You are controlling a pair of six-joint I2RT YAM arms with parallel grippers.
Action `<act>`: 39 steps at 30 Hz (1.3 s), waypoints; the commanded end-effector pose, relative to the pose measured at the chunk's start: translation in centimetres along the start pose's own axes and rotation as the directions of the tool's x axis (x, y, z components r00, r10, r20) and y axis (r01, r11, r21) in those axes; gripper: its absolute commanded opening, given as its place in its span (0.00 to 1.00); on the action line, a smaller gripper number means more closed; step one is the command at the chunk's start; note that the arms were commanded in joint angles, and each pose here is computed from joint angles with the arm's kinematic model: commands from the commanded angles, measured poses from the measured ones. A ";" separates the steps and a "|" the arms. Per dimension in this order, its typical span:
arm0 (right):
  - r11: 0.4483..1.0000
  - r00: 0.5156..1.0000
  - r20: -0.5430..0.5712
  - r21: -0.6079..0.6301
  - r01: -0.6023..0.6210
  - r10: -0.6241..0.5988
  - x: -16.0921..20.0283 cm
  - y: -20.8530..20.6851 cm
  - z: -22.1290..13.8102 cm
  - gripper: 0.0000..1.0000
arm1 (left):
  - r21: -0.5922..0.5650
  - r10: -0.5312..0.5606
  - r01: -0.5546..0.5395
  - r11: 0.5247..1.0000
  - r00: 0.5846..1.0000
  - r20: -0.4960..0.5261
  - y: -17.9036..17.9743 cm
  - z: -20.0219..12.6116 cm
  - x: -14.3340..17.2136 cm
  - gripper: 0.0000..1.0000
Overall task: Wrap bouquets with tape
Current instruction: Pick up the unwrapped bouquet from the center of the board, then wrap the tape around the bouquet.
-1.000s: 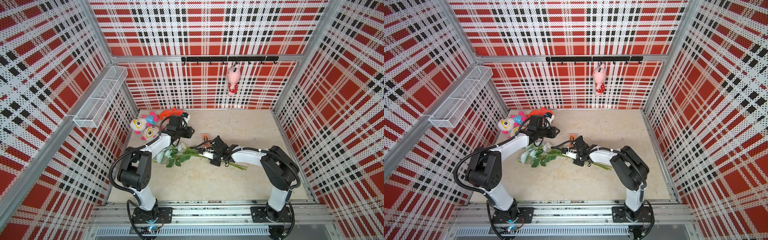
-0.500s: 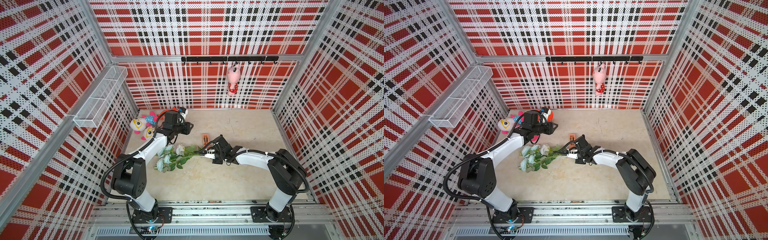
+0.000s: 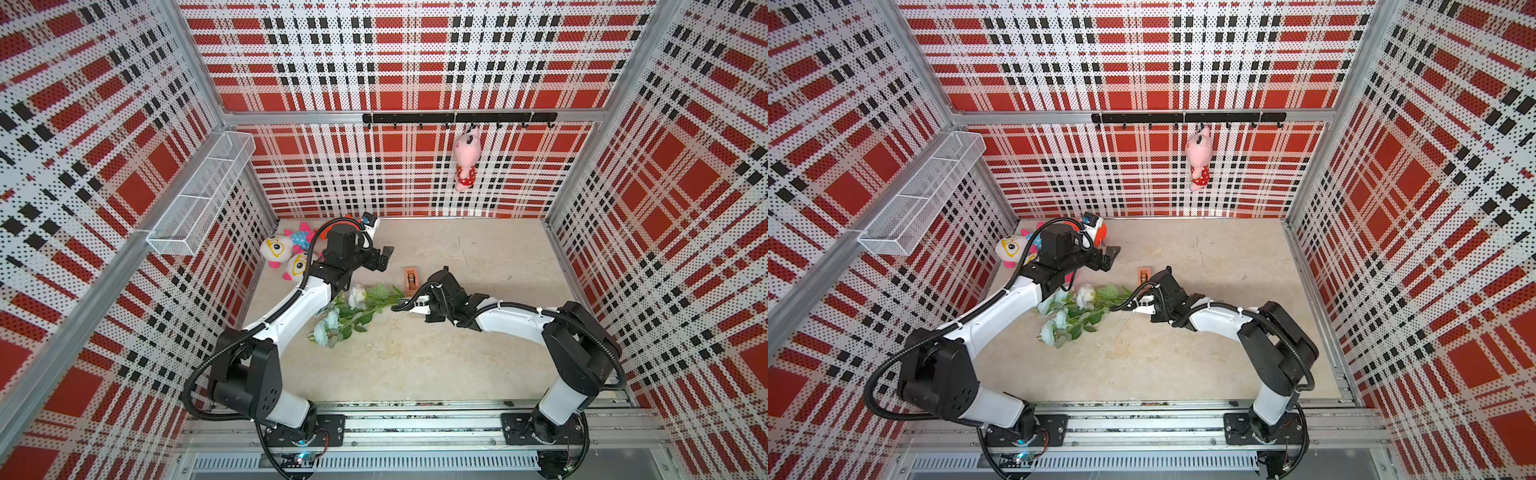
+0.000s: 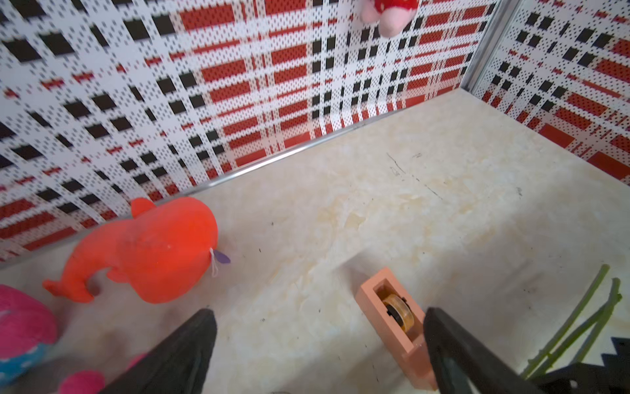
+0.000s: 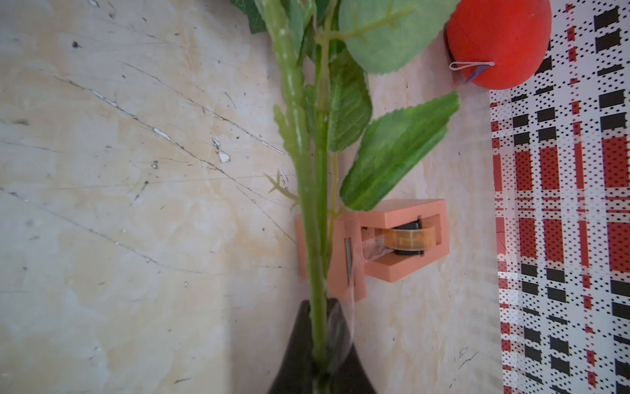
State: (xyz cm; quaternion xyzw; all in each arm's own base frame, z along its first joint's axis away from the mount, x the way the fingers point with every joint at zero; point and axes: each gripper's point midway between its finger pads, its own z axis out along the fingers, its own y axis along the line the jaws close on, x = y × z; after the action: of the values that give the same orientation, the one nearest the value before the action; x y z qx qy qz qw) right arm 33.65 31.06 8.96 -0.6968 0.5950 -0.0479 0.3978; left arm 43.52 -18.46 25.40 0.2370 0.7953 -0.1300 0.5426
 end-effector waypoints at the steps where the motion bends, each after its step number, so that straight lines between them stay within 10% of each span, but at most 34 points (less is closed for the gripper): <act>1: 0.994 0.997 0.056 0.100 0.050 -0.056 -2.1 -3.2 -1.1 0.00 | 0.019 0.147 -0.148 0.989 0.988 0.057 -0.6 -0.4 -0.9 0.98; 14: 0.949 0.978 0.124 0.289 0.129 -0.170 -3.8 -5.8 -3.3 0.00 | 0.286 0.343 -0.265 0.921 0.900 -0.269 -4.5 3.3 8.6 0.97; 32: 0.929 0.968 0.099 0.319 0.189 -0.231 -3.5 -5.5 -3.2 0.00 | 0.294 0.273 -0.251 0.922 0.961 -0.035 -3.5 -0.2 1.5 0.98; 39: 0.921 0.960 0.133 0.341 0.189 -0.246 -4.1 -5.6 -3.7 0.00 | 0.316 0.392 -0.327 0.890 0.904 -0.168 -5.1 0.6 6.3 0.98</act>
State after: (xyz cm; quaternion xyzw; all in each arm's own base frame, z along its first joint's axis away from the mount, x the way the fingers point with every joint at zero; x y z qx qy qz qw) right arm 35.27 31.52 13.06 -0.7000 0.4952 -0.1327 0.4971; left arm 40.33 -21.16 22.85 0.4407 0.7547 -0.1190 0.4713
